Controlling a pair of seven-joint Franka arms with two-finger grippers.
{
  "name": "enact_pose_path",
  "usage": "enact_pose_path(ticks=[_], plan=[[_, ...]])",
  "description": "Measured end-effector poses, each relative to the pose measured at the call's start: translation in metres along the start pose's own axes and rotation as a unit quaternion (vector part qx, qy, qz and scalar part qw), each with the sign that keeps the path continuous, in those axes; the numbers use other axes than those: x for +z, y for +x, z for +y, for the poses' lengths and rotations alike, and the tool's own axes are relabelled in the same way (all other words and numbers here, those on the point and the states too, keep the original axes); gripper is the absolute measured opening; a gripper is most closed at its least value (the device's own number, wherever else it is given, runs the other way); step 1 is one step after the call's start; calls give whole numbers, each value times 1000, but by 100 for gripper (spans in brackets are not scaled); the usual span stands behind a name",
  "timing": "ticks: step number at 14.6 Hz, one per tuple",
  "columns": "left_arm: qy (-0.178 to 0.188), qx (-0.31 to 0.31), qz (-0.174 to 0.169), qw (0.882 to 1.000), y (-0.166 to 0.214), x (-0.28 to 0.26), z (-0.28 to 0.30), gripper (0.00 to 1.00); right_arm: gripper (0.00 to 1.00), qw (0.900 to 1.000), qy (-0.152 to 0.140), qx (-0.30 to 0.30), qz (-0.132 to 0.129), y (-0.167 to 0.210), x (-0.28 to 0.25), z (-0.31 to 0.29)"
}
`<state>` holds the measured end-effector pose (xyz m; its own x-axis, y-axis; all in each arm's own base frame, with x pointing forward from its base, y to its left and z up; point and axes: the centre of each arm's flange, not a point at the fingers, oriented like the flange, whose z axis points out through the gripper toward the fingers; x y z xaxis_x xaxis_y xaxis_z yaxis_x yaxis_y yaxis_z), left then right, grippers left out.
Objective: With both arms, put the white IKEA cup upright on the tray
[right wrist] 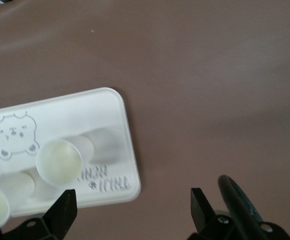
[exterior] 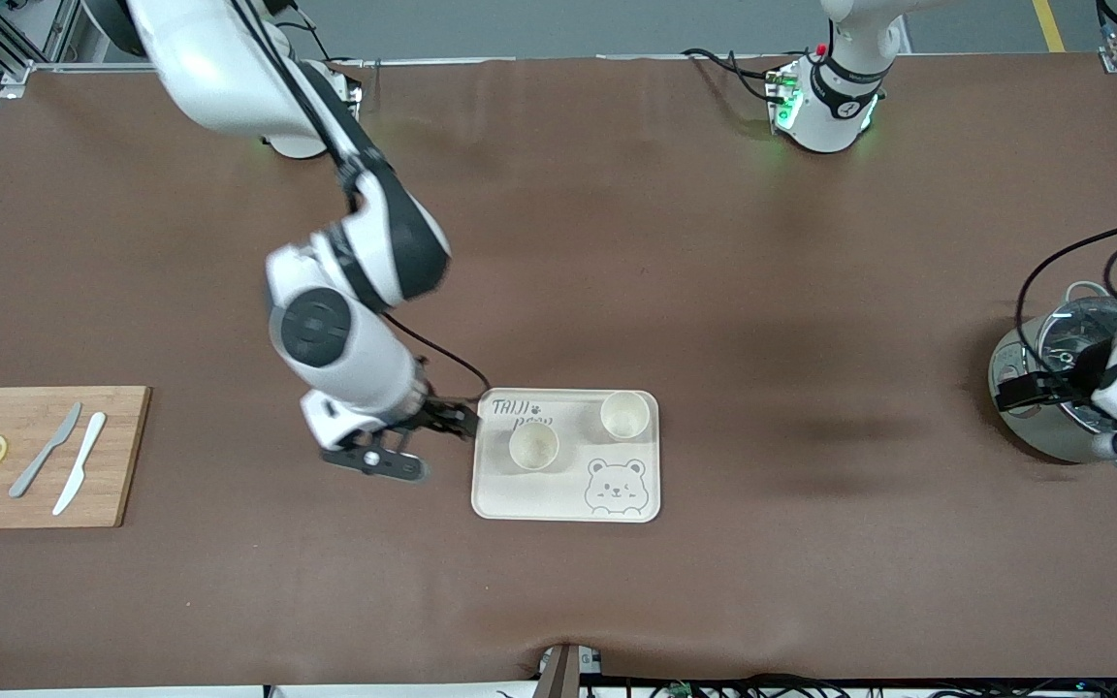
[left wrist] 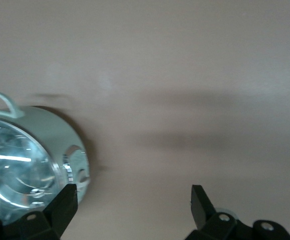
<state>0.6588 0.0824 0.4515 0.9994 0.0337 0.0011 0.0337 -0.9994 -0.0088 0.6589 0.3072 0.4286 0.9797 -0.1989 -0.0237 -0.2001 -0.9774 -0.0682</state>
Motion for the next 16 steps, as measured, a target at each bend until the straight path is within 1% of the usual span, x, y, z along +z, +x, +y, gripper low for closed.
enact_pose_path(ticks=[2, 3, 5, 7, 9, 10, 12, 14, 16], plan=[[-8, 14, 2, 1000, -4, 0, -36, 100, 100, 999, -14, -20, -26, -11, -79, 54], [-12, 22, 5, 1000, -7, -1, -53, 100, 100, 999, -15, -37, -34, -17, -111, 85], [-16, 31, 10, 999, -11, -4, -80, 100, 100, 997, -13, -64, -40, -32, -163, 152], [-16, 32, 14, 999, -11, -7, -83, 100, 100, 997, -18, -69, -34, -45, -193, 212], [-18, 43, 21, 999, -9, -17, -69, 100, 100, 994, -38, -96, -24, -55, -208, 255], [-20, 50, 23, 998, -10, -25, -58, 100, 100, 993, -43, -107, -23, -59, -213, 271], [-31, 50, 20, 998, -17, -50, -24, 100, 100, 992, -42, -117, -27, -61, -216, 311], [-31, 29, 15, 999, -25, -76, 31, 100, 100, 992, -31, -113, -35, -59, -212, 346], [-28, 17, 12, 999, -37, -97, 84, 100, 100, 992, -28, -115, -39, -59, -209, 353]])
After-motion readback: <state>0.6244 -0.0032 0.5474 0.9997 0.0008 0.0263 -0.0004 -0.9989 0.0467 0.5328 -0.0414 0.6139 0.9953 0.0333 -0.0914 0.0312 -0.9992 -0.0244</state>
